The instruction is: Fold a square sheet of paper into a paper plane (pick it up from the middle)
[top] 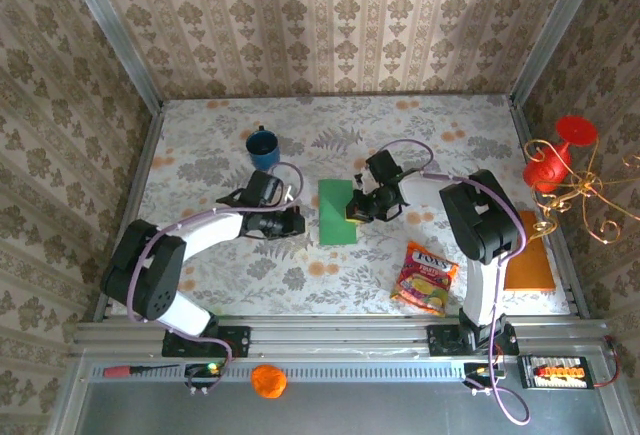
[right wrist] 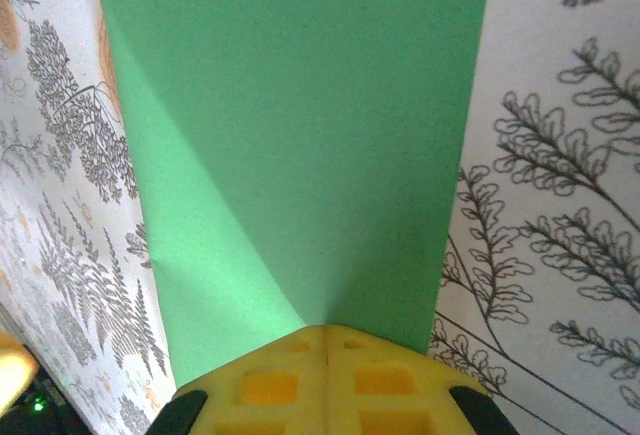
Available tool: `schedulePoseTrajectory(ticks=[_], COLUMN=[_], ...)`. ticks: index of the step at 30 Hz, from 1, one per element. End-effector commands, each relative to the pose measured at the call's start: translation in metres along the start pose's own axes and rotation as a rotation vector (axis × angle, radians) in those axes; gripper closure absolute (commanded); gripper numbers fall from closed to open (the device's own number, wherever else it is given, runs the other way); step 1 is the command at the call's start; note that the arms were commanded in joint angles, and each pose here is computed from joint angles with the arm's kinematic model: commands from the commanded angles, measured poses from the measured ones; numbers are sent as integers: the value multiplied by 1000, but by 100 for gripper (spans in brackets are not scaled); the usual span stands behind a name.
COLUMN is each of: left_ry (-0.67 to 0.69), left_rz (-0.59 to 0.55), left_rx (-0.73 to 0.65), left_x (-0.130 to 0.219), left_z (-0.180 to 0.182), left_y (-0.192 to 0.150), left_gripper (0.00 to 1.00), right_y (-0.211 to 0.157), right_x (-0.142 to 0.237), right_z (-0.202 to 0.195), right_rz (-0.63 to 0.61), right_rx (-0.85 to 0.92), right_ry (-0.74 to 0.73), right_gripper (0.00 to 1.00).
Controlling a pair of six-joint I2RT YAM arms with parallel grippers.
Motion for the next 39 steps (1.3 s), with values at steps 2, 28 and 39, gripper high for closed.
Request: schedulePoseTrajectory(ticks=[2, 28, 39], left_ry=[-34, -62, 66], left_rz=[-98, -76, 13], left_rx=[52, 200, 260], left_x=[-5, -69, -81], left_z=[-6, -14, 6], left_y=[24, 71, 58], left_gripper=[88, 73, 73], right_y=[-8, -51, -61], right_x=[-12, 54, 39], right_z=[-14, -1, -8], right_rz=[66, -153, -66], right_rx=[20, -276, -288], right_ry=[-125, 41, 82], right_gripper=[100, 50, 51])
Point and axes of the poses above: each hand's point on the last joint's axis, 136 mm out from that joint toward the fingers, its own x axis back along the fingers, its own z axis along the line the jaws close on, y = z × x, the point moved 7 cm from there along x, back along the fingers, and after that the axes turned 2 degrees about x, right-handed, at the moved point
